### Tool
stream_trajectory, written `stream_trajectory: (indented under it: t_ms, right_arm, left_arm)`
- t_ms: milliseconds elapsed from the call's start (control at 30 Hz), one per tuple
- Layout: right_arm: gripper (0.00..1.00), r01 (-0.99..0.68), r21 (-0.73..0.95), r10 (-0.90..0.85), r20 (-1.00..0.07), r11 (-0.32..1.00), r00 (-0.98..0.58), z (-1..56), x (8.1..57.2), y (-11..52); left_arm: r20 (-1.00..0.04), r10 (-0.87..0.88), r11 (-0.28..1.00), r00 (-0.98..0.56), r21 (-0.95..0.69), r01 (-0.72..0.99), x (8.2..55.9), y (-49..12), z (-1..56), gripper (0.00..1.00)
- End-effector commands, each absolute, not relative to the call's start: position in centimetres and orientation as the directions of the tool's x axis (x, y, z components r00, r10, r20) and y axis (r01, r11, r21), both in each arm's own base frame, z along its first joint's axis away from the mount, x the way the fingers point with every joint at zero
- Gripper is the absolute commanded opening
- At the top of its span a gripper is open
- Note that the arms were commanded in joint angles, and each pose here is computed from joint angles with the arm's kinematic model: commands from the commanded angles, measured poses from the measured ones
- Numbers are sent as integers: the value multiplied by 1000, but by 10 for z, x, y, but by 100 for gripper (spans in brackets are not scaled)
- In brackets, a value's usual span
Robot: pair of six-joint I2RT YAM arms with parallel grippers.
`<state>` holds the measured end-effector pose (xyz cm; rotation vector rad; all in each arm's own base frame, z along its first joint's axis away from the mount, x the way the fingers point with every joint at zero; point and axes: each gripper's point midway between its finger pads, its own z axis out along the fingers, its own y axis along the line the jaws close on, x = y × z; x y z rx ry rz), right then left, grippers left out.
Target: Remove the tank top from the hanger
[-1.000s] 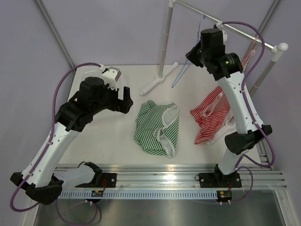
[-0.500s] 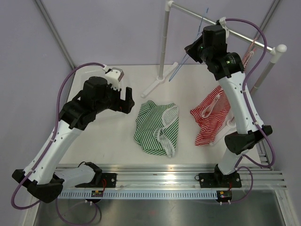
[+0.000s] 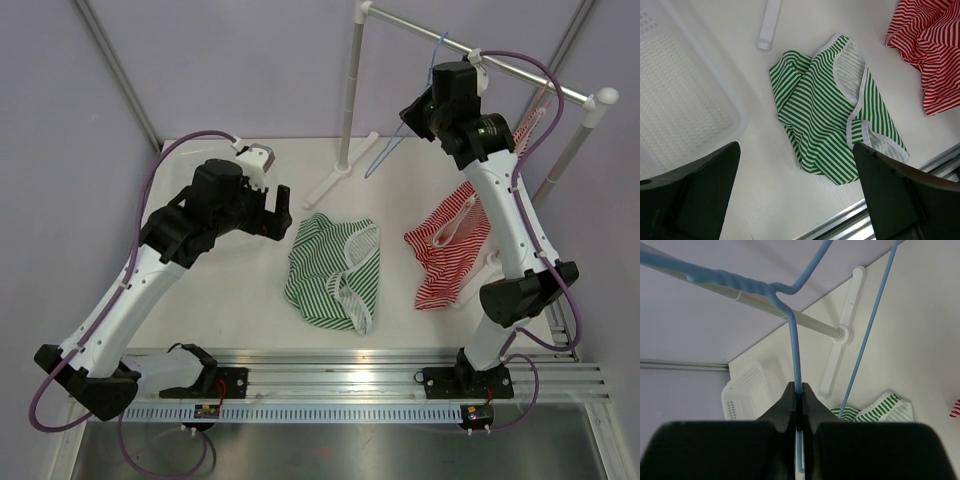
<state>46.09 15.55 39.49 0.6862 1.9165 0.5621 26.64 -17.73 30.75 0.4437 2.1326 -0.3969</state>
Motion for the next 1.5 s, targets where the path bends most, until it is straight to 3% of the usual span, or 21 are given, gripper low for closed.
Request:
stream_trajectory:
  t_ms: [0, 33, 67, 133, 167, 200, 267, 467, 733, 1000, 1333, 1433, 1467]
  right_arm:
    - [6, 192, 664, 686, -655, 723, -318, 413, 455, 150]
    - [13, 189, 663, 683, -653, 724, -326, 412, 454, 151]
    - [31, 176, 670, 685, -652, 721, -325, 417, 450, 152]
    - [51, 145, 680, 680, -643, 719, -352, 417, 446, 159]
    - [76, 135, 684, 679, -641, 717, -358, 419, 443, 160]
    - [88, 109, 693, 677, -639, 713, -364, 426, 436, 164]
    - [99, 82, 698, 673, -642, 711, -368, 436, 426, 167]
    - [100, 63, 676, 639, -656, 734, -401, 435, 390, 169]
    - [99, -11, 569, 528, -770, 823, -358, 443, 331, 138]
    - [99, -428, 496, 476, -865, 756, -160, 511, 257, 146]
    - [99, -555, 353, 402, -915, 753, -36, 535, 214, 139]
    - [100, -558, 337, 395, -918, 758, -17, 538, 211, 136]
    - [100, -555, 333, 393, -919, 762, -12, 538, 211, 135]
  left_arm:
    - [-859, 153, 885, -489, -100, 454, 276, -184, 325, 99]
    - [-854, 158, 887, -495, -98, 452, 277, -185, 323, 99]
    - [-852, 162, 886, -497, -97, 454, 277, -187, 321, 99]
    - [-842, 171, 885, -512, -97, 456, 278, -191, 314, 99]
    - [-842, 175, 882, -511, -97, 462, 279, -195, 312, 99]
    - [-833, 184, 881, -522, -96, 464, 279, -197, 304, 99]
    - [-822, 198, 874, -534, -98, 476, 281, -208, 293, 99]
    - [-776, 249, 857, -580, -103, 506, 279, -248, 254, 99]
    - [-683, 328, 852, -652, -84, 517, 275, -298, 192, 99]
    - [-535, 363, 880, -763, -72, 469, 273, -308, 102, 99]
    - [-408, 379, 887, -831, -98, 452, 245, -309, 29, 99]
    - [-362, 392, 877, -846, -129, 462, 231, -310, 10, 88]
    - [-344, 394, 879, -852, -132, 459, 226, -308, 3, 66]
